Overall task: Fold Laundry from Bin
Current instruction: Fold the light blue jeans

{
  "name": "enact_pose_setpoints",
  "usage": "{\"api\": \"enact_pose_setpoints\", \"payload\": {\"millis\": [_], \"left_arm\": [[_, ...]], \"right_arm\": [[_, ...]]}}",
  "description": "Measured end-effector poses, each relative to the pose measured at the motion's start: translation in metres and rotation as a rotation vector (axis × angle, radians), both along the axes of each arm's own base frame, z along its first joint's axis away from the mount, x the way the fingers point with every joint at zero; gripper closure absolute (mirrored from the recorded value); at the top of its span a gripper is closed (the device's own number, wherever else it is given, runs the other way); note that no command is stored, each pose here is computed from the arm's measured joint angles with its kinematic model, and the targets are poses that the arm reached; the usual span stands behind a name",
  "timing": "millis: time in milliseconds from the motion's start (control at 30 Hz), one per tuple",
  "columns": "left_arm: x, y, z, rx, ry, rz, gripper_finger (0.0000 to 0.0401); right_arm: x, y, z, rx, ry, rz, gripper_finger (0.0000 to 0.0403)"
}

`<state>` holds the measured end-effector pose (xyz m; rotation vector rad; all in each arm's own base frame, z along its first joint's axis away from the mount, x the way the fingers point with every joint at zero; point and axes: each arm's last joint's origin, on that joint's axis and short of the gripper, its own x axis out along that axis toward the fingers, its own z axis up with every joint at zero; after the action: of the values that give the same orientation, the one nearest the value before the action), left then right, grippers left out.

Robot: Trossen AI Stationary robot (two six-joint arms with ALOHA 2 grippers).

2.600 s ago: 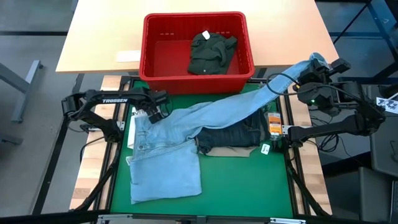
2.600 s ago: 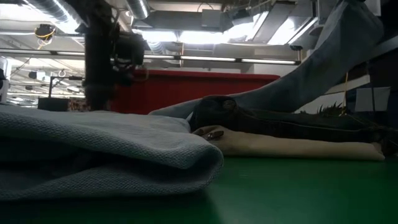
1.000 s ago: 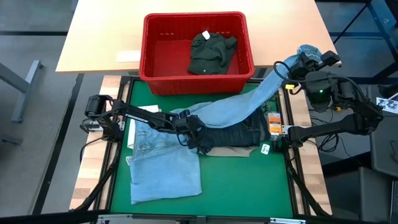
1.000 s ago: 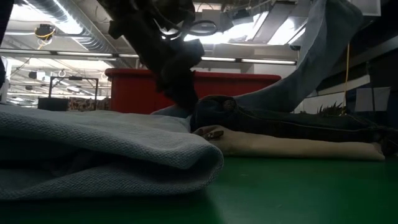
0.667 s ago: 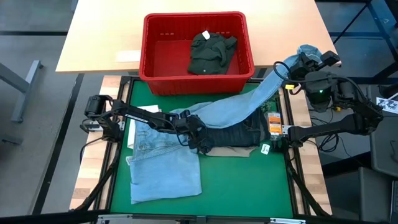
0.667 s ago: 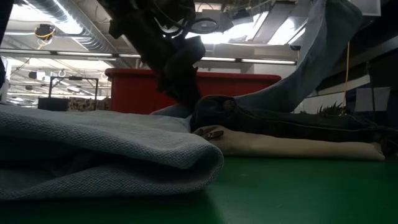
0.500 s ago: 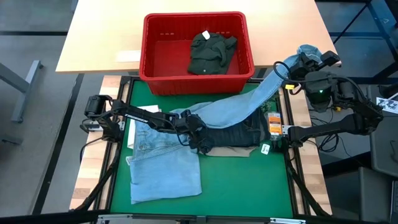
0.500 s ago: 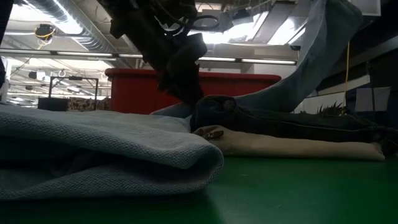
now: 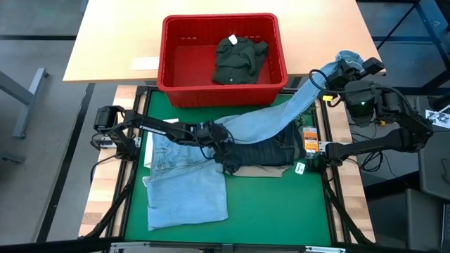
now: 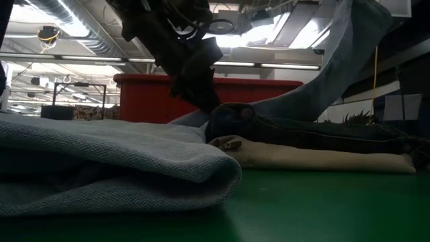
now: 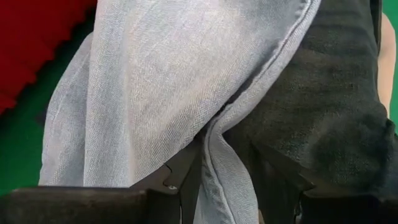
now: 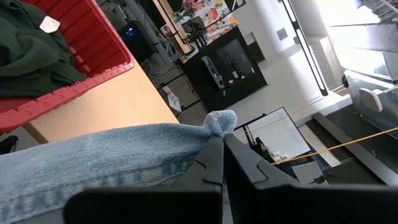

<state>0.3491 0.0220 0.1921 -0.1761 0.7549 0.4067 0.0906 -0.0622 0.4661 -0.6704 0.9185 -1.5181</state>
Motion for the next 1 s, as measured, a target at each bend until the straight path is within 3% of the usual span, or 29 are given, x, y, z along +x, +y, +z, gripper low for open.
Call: {"api": "enact_pose_setpoints", "payload": {"millis": [467, 700, 833, 1000], "left_arm": [[0.0, 0.005, 0.0, 0.0, 0.0, 0.014, 0.0273], [0.007, 0.009, -0.014, 0.003, 0.005, 0.027, 0.0276], [0.008, 0.008, -0.017, 0.006, 0.013, 0.026, 0.0309], [0.008, 0.002, -0.014, 0.01, 0.001, 0.003, 0.0385]], "right_arm": [[0.0, 0.0, 0.0, 0.0, 0.0, 0.0, 0.0402], [0.0, 0.0, 0.0, 0.0, 0.0, 0.0, 0.0402], [0.0, 0.0, 0.0, 0.0, 0.0, 0.001, 0.0402], [0.0, 0.0, 0.0, 0.0, 0.0, 0.001, 0.0402]]}}
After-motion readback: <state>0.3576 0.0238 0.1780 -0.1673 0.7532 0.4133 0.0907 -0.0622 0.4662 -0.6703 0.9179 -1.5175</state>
